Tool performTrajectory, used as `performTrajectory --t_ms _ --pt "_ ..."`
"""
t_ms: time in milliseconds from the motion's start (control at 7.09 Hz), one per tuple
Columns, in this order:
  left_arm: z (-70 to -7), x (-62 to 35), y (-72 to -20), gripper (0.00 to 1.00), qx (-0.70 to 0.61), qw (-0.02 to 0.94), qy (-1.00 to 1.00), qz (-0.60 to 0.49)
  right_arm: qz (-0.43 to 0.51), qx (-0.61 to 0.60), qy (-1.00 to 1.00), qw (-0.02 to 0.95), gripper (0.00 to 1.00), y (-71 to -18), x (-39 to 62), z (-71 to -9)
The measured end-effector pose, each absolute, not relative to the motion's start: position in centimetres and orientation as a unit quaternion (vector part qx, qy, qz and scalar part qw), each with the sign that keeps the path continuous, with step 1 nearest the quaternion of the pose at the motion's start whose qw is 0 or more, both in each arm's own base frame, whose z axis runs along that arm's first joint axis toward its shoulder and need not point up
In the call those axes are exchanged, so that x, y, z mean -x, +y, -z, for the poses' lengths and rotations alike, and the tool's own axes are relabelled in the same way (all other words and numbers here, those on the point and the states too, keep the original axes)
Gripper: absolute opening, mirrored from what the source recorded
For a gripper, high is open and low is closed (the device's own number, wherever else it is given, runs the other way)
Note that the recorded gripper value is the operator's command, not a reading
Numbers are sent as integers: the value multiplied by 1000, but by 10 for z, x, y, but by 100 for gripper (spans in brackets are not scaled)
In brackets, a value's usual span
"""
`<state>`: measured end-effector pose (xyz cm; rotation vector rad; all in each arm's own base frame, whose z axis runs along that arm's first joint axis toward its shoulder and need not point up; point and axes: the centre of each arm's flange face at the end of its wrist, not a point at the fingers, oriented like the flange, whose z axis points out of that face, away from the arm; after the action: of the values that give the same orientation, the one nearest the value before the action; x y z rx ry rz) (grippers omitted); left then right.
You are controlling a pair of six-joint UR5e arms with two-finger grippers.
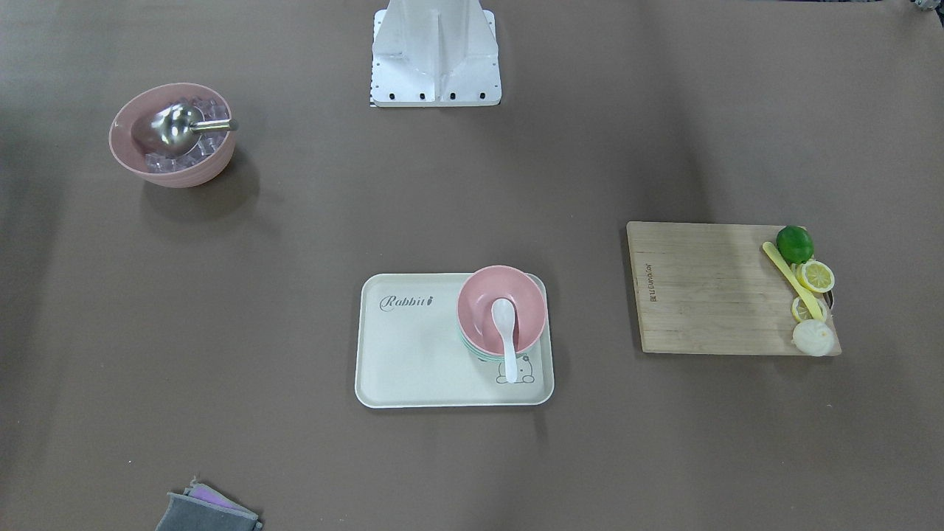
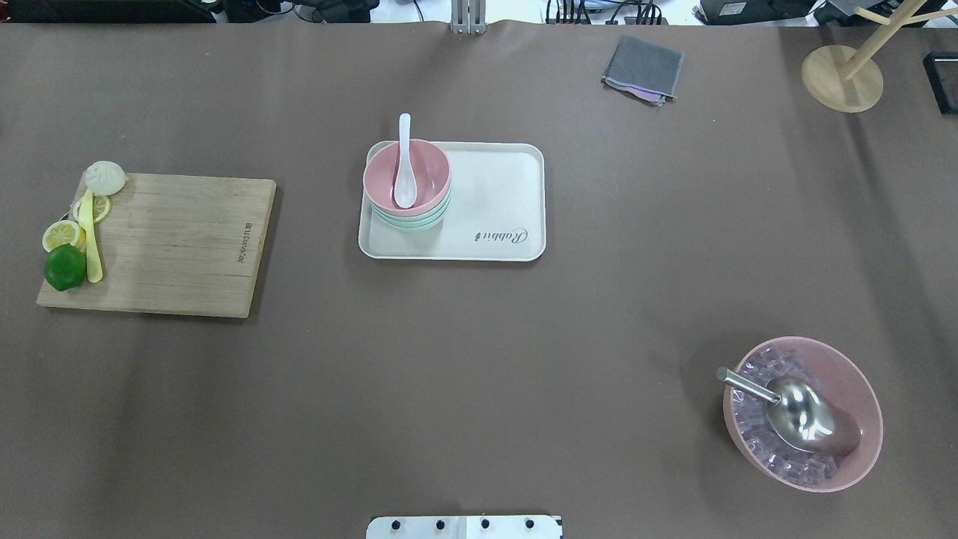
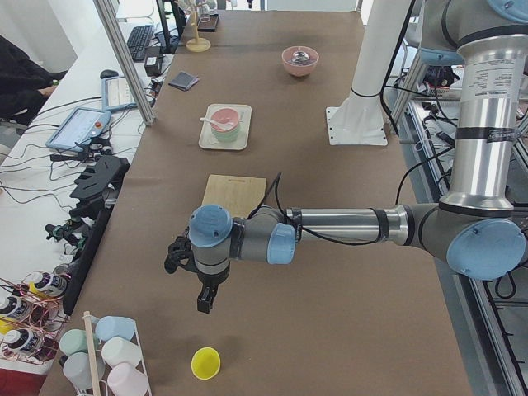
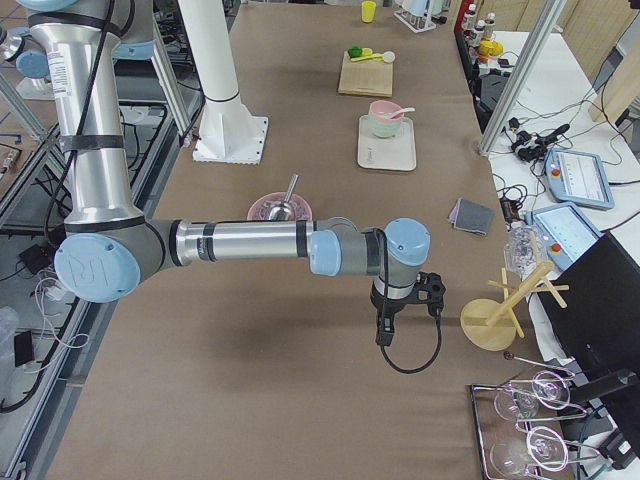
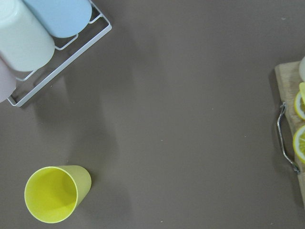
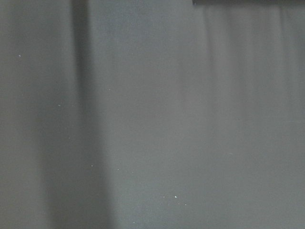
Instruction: Stack pink bowl on green and place spoon
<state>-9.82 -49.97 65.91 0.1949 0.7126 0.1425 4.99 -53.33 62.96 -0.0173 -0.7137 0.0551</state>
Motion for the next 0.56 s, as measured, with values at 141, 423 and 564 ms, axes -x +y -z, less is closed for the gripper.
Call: performTrajectory --t_ms 141,423,564 --pt "-657 97 -503 98 -98 931 345 -71 -28 10 -361 932 100 -532 -48 -629" --pt "-648 92 -512 98 -97 930 348 -62 -31 11 -375 926 100 -533 -42 -623" --pt "-640 79 -515 98 -89 930 353 -44 -37 14 -380 924 100 -535 -35 -617"
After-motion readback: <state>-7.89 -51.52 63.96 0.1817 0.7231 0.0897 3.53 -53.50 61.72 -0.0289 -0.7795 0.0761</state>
